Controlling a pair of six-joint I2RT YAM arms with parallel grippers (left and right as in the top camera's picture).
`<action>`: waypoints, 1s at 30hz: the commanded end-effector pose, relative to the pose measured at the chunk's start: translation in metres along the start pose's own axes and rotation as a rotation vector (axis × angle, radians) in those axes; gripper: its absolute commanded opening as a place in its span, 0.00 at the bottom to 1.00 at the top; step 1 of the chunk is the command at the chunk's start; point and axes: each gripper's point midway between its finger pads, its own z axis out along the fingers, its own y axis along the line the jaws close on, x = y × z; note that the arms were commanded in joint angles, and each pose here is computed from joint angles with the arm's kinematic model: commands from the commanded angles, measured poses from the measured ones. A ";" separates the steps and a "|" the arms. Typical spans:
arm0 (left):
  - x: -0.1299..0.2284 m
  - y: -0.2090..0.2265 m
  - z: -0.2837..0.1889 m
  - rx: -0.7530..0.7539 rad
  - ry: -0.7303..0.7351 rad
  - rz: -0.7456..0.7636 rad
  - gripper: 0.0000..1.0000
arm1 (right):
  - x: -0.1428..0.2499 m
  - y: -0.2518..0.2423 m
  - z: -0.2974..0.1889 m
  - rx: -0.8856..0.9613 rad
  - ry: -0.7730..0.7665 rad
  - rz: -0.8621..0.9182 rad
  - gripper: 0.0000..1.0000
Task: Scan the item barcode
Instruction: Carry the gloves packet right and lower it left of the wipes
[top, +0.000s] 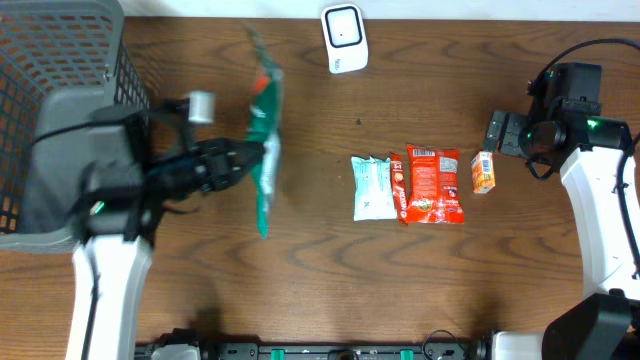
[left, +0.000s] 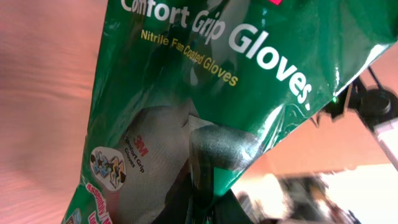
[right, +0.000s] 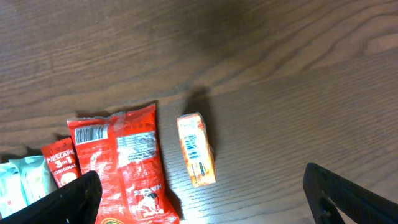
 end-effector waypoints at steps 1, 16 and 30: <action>0.021 -0.013 0.038 0.206 0.180 -0.021 0.07 | -0.005 -0.002 -0.004 -0.001 -0.014 0.020 0.99; 0.055 0.082 0.124 0.243 0.405 -0.332 0.07 | -0.005 -0.002 -0.004 -0.001 -0.014 0.020 0.99; 0.075 0.124 0.145 0.166 0.436 -0.372 0.11 | -0.005 -0.002 -0.004 -0.001 -0.014 0.020 0.99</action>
